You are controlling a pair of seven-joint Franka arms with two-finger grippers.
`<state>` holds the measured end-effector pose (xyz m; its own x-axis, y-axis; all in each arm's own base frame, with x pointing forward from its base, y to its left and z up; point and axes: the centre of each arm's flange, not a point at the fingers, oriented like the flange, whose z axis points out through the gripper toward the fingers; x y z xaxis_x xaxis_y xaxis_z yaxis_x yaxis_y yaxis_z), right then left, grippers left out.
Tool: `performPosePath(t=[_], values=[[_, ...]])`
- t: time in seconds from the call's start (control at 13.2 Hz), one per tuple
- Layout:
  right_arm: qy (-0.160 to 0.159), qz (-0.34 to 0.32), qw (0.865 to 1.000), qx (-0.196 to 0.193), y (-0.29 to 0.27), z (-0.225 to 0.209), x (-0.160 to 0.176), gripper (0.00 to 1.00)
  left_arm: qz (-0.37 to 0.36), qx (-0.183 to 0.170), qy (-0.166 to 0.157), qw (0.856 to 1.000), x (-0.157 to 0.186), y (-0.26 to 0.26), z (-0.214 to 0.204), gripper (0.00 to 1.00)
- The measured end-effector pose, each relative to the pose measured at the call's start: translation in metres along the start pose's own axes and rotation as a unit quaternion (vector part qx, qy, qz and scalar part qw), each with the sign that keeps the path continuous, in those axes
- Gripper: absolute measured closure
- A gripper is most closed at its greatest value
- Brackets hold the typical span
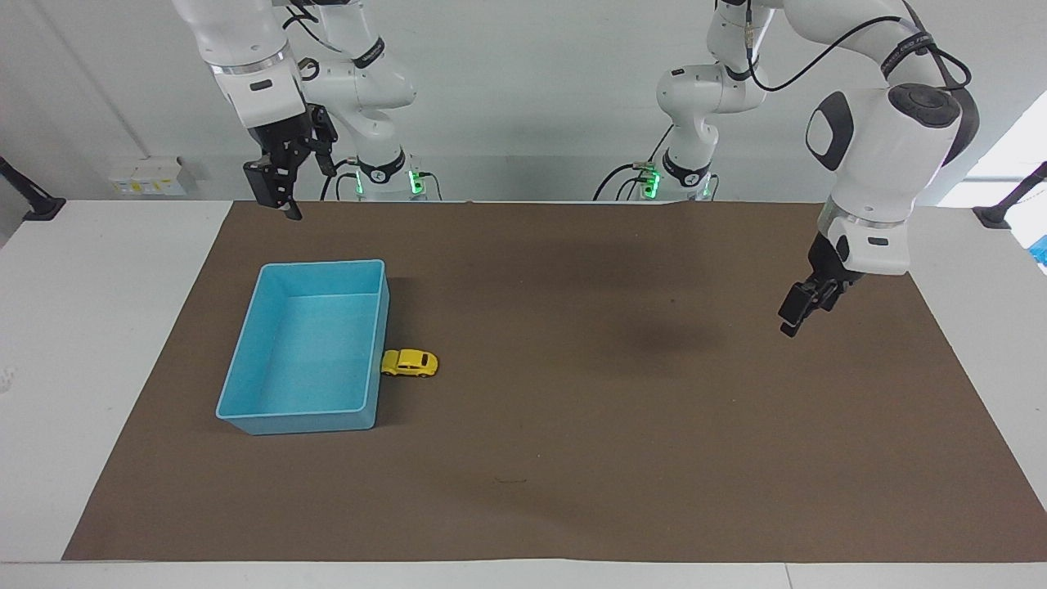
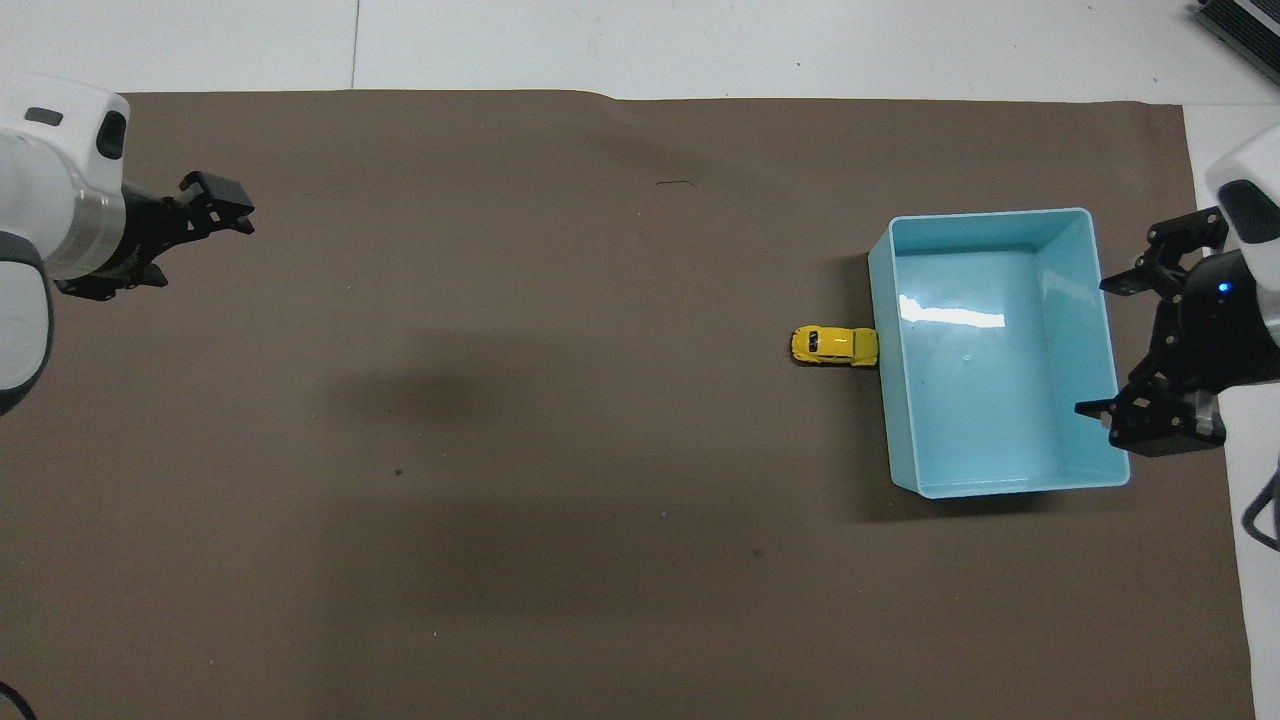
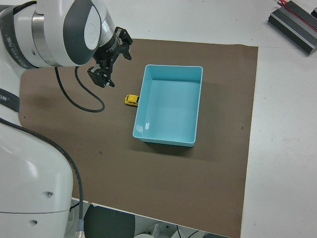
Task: Wind up and store yellow beetle car
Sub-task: 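Withdraw the left gripper while the right gripper reaches the blue box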
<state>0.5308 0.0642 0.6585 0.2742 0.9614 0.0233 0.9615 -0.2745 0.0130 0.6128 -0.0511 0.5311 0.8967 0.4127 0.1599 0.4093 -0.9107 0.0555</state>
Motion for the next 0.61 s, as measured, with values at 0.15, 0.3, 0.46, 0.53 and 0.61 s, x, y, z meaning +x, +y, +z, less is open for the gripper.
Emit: performPosePath(t=[0.15, 0.3, 0.46, 0.53, 0.61], values=[[-0.003, -0.032, 0.999, 0.008, -0.003, 0.01, 0.011, 0.0, 0.087, 0.011, -0.019, 0.996, 0.0, -0.018, -0.008, 0.0], [-0.001, -0.06, 0.998, 0.005, 0.002, 0.023, 0.018, 0.0, 0.187, 0.017, -0.038, 0.981, -0.009, -0.024, -0.02, 0.0], [-0.002, -0.077, 0.997, 0.008, 0.009, 0.039, 0.021, 0.0, 0.238, 0.021, -0.052, 0.97, -0.023, -0.022, -0.036, 0.0], [-0.003, -0.083, 0.996, 0.013, 0.013, 0.05, 0.023, 0.0, 0.247, 0.023, -0.057, 0.967, -0.029, -0.021, -0.044, 0.0], [-0.003, -0.091, 0.996, 0.015, 0.017, 0.061, 0.027, 0.0, 0.254, 0.025, -0.064, 0.965, -0.037, -0.019, -0.051, 0.0]])
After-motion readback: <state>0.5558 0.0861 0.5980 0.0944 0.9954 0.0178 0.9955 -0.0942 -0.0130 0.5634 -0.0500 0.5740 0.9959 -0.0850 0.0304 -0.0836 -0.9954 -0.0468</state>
